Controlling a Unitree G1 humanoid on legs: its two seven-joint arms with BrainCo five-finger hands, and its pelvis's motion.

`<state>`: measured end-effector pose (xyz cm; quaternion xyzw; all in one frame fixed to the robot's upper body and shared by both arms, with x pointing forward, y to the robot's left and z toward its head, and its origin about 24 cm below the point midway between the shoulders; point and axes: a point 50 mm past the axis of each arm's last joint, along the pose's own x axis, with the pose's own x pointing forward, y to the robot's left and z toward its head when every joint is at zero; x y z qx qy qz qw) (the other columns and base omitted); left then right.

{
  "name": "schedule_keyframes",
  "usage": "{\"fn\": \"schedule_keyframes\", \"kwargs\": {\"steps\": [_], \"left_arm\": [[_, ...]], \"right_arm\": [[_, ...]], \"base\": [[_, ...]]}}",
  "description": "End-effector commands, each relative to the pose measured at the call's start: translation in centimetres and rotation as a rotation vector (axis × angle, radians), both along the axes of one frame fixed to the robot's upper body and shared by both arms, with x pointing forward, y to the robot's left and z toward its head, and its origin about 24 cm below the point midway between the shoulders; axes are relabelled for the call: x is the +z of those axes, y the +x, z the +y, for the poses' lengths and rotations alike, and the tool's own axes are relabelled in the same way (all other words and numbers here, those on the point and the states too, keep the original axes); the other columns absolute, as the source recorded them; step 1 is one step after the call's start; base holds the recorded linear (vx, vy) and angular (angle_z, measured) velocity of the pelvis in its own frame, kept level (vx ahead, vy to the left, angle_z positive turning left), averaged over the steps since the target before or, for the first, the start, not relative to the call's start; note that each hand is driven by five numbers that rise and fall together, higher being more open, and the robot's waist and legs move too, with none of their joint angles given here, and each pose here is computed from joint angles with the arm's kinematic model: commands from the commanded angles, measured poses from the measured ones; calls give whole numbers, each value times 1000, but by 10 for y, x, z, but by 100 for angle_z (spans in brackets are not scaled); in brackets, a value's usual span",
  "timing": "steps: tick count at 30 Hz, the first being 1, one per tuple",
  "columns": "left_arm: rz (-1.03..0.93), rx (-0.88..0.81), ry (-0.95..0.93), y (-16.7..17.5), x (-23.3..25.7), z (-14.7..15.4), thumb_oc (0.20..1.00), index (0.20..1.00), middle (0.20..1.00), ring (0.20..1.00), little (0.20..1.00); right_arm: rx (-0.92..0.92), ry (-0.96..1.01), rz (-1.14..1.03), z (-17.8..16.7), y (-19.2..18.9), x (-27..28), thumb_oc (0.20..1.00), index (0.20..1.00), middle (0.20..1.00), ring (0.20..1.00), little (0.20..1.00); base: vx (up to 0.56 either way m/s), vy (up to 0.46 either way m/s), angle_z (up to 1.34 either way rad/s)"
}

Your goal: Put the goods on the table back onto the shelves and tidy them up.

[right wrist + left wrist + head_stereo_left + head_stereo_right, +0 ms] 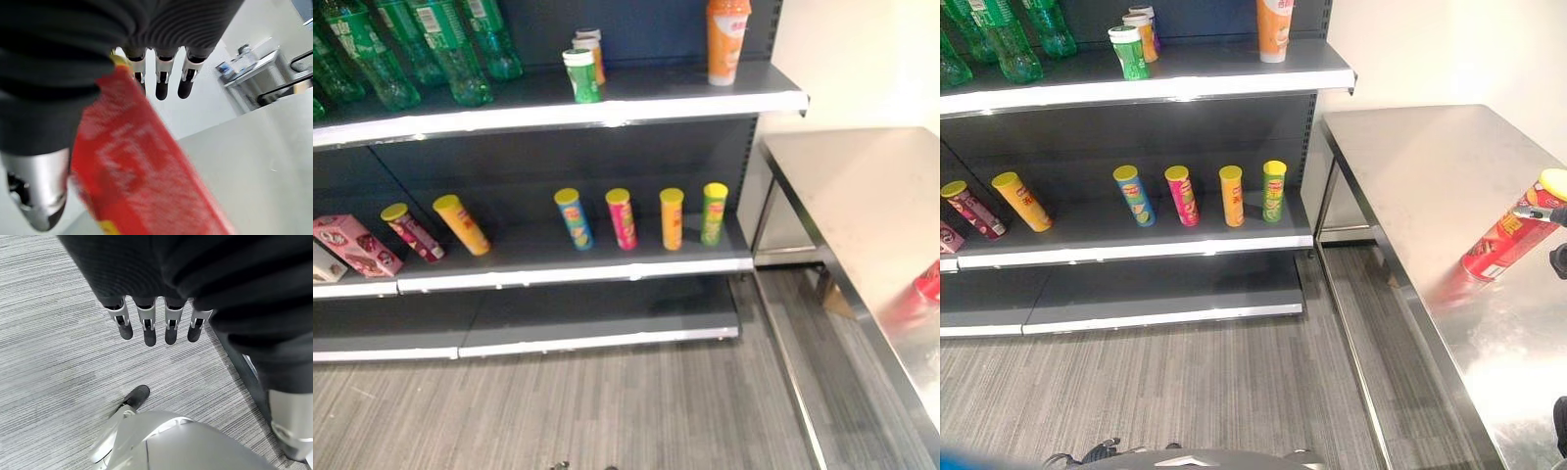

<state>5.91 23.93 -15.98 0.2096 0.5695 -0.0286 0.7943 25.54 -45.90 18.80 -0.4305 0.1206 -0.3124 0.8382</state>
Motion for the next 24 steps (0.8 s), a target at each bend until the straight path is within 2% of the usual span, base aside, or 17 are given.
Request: {"fn": "schedule_keyframes", "kwargs": {"steps": [1,4,5,6,7,8,20,21,22,24], "left_arm": [[-55,-12,47,19,7,16,1000,1000,1000,1000,1000],[-56,-10,44,19,7,17,1000,1000,1000,1000,1000],[-54,-11,43,19,7,17,1000,1000,1000,1000,1000],[-54,-10,42,19,7,17,1000,1000,1000,1000,1000],[-53,-10,42,18,7,17,1000,1000,1000,1000,1000],[-50,-5,41,17,7,18,1000,1000,1000,1000,1000],[-44,7,46,14,7,19,1000,1000,1000,1000,1000],[-47,50,48,12,7,20,1000,1000,1000,1000,1000],[-54,80,68,11,8,25,1000,1000,1000,1000,1000],[-59,86,77,11,9,28,1000,1000,1000,1000,1000]], "right_arm": [[24,-34,18,4,11,15,1000,1000,1000,1000,1000],[27,-22,33,5,13,13,1000,1000,1000,1000,1000],[26,-12,33,4,13,12,922,922,922,922,922],[26,-12,33,4,13,12,780,780,780,780,780],[28,-6,33,5,14,12,310,310,310,310,310],[38,-9,21,6,15,14,200,200,200,200,200],[93,-41,-20,16,21,24,200,200,200,200,200],[198,-95,-137,37,27,38,200,200,200,200,200],[331,-179,-287,68,17,47,200,200,200,200,200],[374,-201,-332,78,10,49,200,200,200,200,200]], "base": [[0,0,0],[0,0,0],[0,0,0],[0,0,0],[0,0,0],[0,0,0],[0,0,0],[0,0,0],[0,0,0],[-1,-10,-4]]}}
